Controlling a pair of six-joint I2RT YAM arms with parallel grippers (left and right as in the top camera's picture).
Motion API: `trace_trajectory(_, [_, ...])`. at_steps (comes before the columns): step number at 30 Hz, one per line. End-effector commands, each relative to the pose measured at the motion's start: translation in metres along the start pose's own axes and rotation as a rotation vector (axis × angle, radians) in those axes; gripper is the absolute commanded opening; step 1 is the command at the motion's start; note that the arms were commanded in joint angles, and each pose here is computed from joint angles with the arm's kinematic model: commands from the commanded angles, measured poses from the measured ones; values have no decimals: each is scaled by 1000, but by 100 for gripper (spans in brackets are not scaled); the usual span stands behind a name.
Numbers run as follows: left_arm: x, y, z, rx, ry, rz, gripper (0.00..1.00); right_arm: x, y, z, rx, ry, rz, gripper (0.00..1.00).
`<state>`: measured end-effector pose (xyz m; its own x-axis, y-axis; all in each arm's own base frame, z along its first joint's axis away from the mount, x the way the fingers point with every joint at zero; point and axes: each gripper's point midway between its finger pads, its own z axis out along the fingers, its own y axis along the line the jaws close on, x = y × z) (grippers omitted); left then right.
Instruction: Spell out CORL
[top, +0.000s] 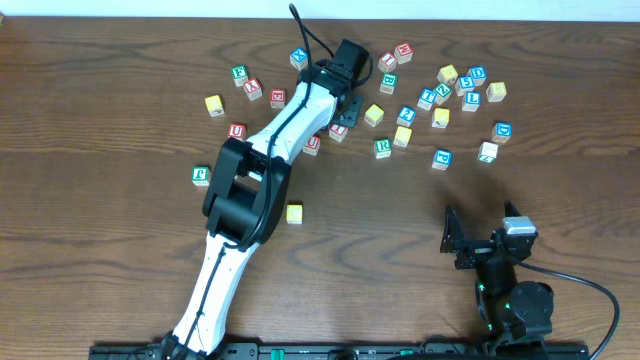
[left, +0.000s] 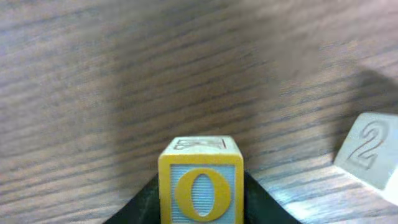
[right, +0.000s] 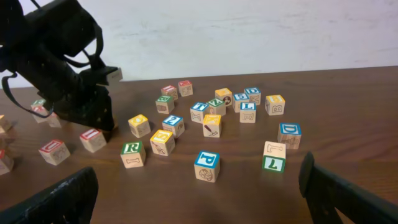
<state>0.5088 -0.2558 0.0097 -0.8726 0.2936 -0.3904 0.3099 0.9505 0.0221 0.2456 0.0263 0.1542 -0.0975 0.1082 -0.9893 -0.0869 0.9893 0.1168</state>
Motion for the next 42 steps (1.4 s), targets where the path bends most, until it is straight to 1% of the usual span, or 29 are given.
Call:
trace_trajectory(1, [-8,4,-9,-14,-23,-3,55,0,-2,0,7,-2,-12,99])
trace_trajectory(2, [-8,4,-9,-13,-26,-4,62,0,-2,0,7,-2,-12,99])
trace_trajectory(4, [-10,4,-9,-12,-31,-4,66,0,-2,0,7,-2,-12,99])
trace_trajectory(5, [-10,4,-9,-12,-33,-4,66,0,-2,0,7,-2,-12,99])
trace_trajectory(13, [-15,4,-15,-10,-49,0,66,0,-2,0,7,-2,-12,99])
trace_trajectory(21, [-10,8,-31,-28,-4,94,66,0,-2,0,7,-2,-12,99])
trace_trajectory(27, [-34,8,-50,-33,-63,94,65,0,-2,0,7,-2,-12,99])
trace_trajectory(36, [-34,9,-51,-34,-63,93,59,0,-2,0,7,-2,-12,99])
trace_trajectory(42, [-35,9,-51,-34,-65,92,57,0,-2,0,7,-2,-12,99])
